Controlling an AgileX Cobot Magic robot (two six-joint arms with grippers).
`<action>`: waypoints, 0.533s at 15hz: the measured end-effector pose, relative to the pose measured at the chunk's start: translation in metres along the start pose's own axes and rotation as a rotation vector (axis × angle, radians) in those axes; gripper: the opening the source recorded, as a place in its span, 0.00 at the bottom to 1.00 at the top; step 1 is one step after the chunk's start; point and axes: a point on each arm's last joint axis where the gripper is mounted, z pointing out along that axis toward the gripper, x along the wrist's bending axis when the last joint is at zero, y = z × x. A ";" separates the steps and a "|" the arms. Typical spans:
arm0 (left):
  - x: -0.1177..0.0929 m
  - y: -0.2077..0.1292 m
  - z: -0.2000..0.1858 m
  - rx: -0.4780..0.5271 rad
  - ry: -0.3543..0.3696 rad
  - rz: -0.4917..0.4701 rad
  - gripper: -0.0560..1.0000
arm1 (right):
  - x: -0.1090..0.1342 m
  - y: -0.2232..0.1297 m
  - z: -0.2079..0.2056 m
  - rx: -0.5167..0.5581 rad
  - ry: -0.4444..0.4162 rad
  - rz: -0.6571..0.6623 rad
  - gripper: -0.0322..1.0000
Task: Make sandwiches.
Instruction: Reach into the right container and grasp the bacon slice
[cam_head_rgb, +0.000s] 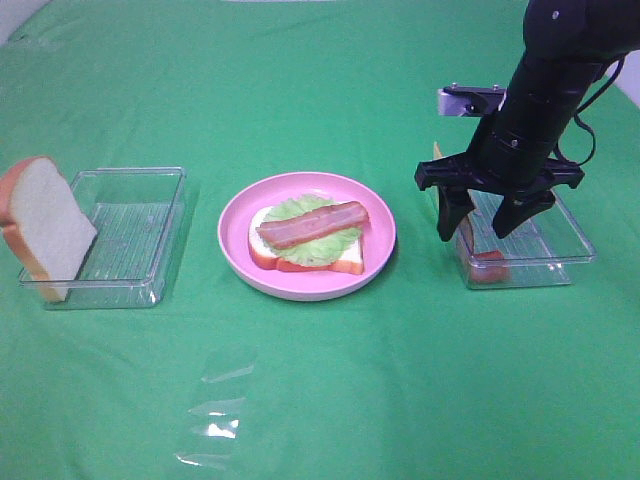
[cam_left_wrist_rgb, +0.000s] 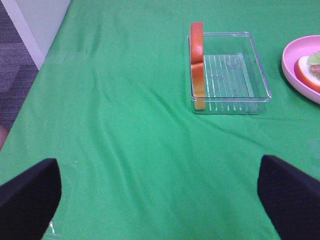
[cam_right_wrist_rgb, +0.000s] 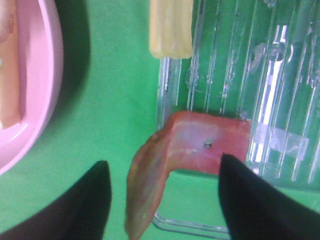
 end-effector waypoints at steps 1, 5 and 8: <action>0.000 0.000 0.000 0.000 0.000 0.000 0.99 | 0.000 0.000 0.000 0.002 0.000 0.000 0.51; 0.000 0.000 0.000 0.000 0.000 0.000 0.99 | 0.000 0.000 0.000 0.003 0.000 0.000 0.07; 0.000 0.000 0.000 0.000 0.000 0.000 0.99 | -0.001 -0.001 0.000 0.007 -0.008 -0.005 0.05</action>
